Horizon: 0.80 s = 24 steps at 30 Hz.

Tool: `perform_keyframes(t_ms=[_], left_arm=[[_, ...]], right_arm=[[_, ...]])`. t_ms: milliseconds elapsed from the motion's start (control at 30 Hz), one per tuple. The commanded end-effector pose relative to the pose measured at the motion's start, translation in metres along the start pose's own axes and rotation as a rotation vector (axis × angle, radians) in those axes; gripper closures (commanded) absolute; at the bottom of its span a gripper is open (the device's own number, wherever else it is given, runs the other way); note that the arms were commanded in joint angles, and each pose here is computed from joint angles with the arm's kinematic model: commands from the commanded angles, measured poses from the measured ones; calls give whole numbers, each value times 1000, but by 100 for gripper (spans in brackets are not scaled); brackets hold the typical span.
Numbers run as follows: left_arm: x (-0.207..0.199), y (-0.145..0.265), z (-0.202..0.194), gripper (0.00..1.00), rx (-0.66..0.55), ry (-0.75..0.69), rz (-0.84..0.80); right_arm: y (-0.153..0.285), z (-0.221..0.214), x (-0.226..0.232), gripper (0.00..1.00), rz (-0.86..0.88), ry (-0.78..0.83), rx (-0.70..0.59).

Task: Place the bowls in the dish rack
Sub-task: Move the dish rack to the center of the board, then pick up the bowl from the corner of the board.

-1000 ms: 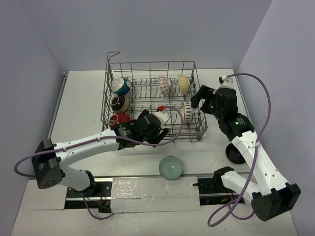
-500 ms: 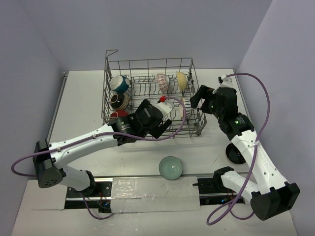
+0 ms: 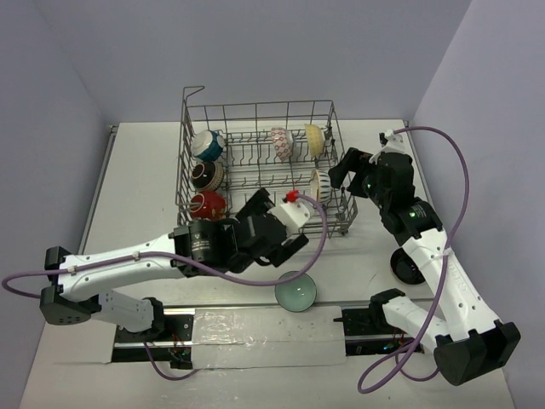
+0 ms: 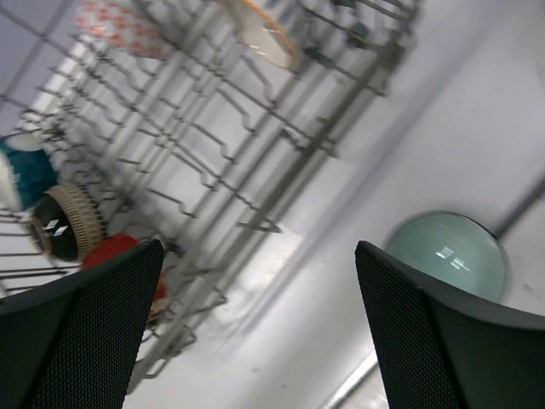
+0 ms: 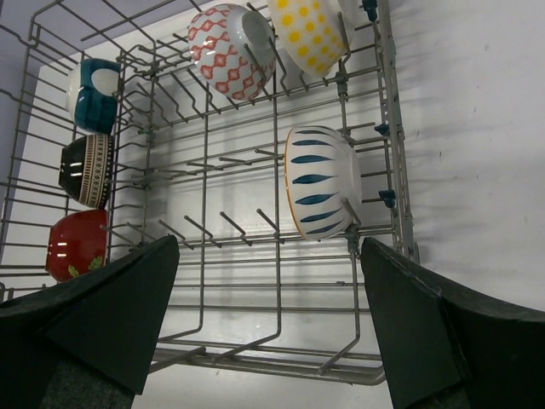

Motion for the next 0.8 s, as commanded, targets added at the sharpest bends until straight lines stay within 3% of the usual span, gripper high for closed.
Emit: perform_keyframes(t_ms=[0, 200, 367, 767], left_arm=[[-32, 16, 3, 1, 29, 20, -161], [-103, 21, -24, 4, 84, 35, -437], [-140, 17, -48, 11, 143, 34, -506], [-193, -14, -89, 12, 200, -27, -541]], right_arm=[[11, 21, 11, 5, 46, 5, -82], [13, 23, 10, 5, 41, 3, -90], [15, 23, 9, 5, 37, 2, -97], [14, 21, 7, 5, 34, -2, -88]])
Point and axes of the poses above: each gripper's point midway between its finger pads, its own y axis back along the fingers, its own x axis along the line the jaws close on, z = x × y, the point moved 5 cm from there along y, back along the fingers, and after that the axes turned 9 degrees about -y, right-handed, at the moved point
